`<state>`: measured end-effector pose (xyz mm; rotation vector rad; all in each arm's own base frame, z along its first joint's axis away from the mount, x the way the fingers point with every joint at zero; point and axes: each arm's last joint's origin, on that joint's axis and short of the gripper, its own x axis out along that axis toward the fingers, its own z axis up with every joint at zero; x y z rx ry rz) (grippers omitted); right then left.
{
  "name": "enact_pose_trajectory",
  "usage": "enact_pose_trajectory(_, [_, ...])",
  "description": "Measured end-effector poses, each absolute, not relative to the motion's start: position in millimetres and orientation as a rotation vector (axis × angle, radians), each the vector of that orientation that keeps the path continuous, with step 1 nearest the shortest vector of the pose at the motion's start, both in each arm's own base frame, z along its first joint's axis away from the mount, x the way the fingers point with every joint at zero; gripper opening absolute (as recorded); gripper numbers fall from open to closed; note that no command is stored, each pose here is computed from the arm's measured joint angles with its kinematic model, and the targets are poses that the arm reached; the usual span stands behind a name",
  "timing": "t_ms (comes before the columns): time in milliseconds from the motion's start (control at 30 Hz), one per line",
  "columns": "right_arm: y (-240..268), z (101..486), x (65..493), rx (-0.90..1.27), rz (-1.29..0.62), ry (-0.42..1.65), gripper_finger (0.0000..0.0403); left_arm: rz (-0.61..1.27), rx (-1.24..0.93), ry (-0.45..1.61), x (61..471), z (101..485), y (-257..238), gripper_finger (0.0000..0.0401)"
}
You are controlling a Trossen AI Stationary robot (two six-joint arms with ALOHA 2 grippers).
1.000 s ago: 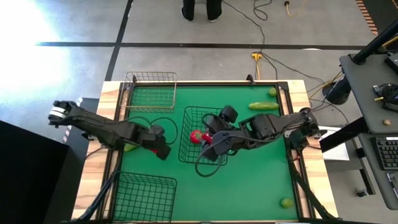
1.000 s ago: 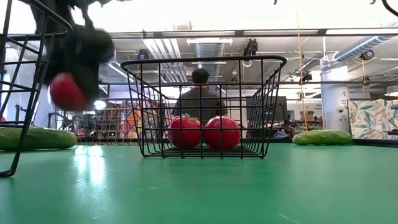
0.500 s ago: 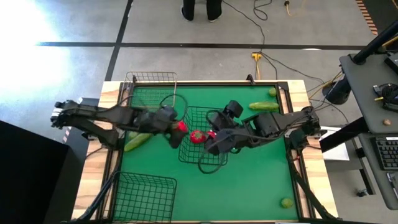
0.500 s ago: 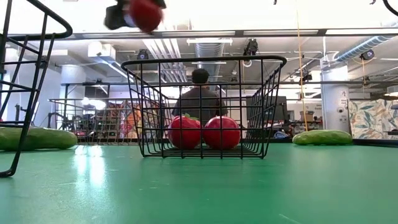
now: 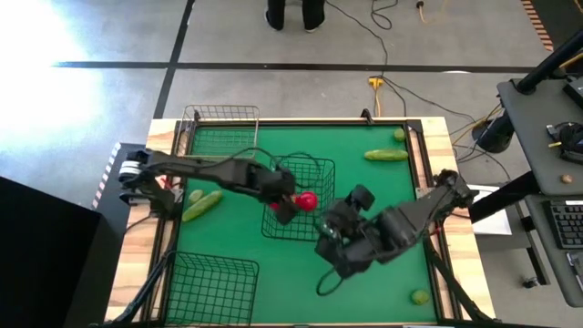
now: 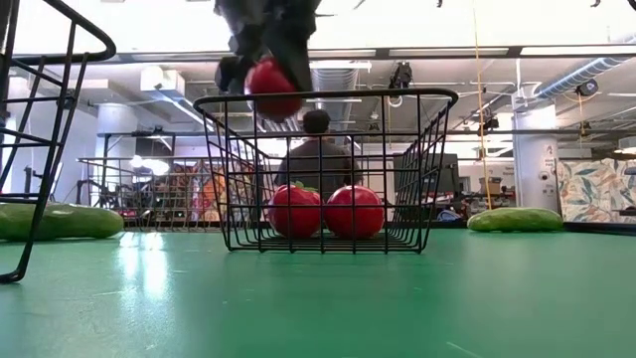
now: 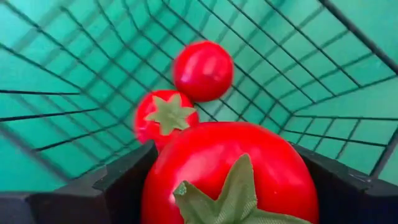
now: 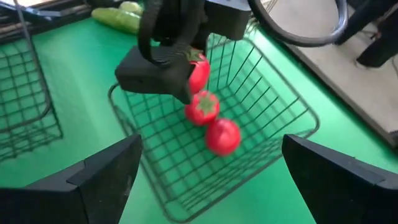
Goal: Sort produce into baskets
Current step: Put the tomato into the top black wire basket, then put the left cucumber into the bottom black wire basket
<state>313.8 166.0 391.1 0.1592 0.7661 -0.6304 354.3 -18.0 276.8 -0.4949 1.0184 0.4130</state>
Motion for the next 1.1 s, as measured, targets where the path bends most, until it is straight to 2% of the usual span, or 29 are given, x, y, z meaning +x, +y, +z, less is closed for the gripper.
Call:
enact_pose_trajectory(300, [190.0,382.0,294.1,0.197,-0.613,0.805,0.0381,0.433,-0.49,1.082,385.8,244.0,-20.0,0.0308])
enact_pose_trajectory(600, [200.3,411.5,270.3,0.228,-0.479,0.781,0.0381,0.474,-0.497,1.12,412.2,208.0,-21.8,0.031])
enact_pose_trajectory(767, [200.7,425.4,253.3,0.238,-0.425,0.761,0.0381,0.475,-0.472,1.178,427.0,192.0,-22.6,0.0326])
enact_pose_trajectory(967, [210.3,428.9,240.6,0.235,-0.377,0.756,0.0381,0.488,-0.42,1.284,439.5,186.9,-20.2,0.0345])
enact_pose_trajectory(1100, [215.2,428.6,236.7,0.221,-0.357,0.76,0.0381,0.488,-0.402,1.296,444.9,201.0,-20.6,0.0348])
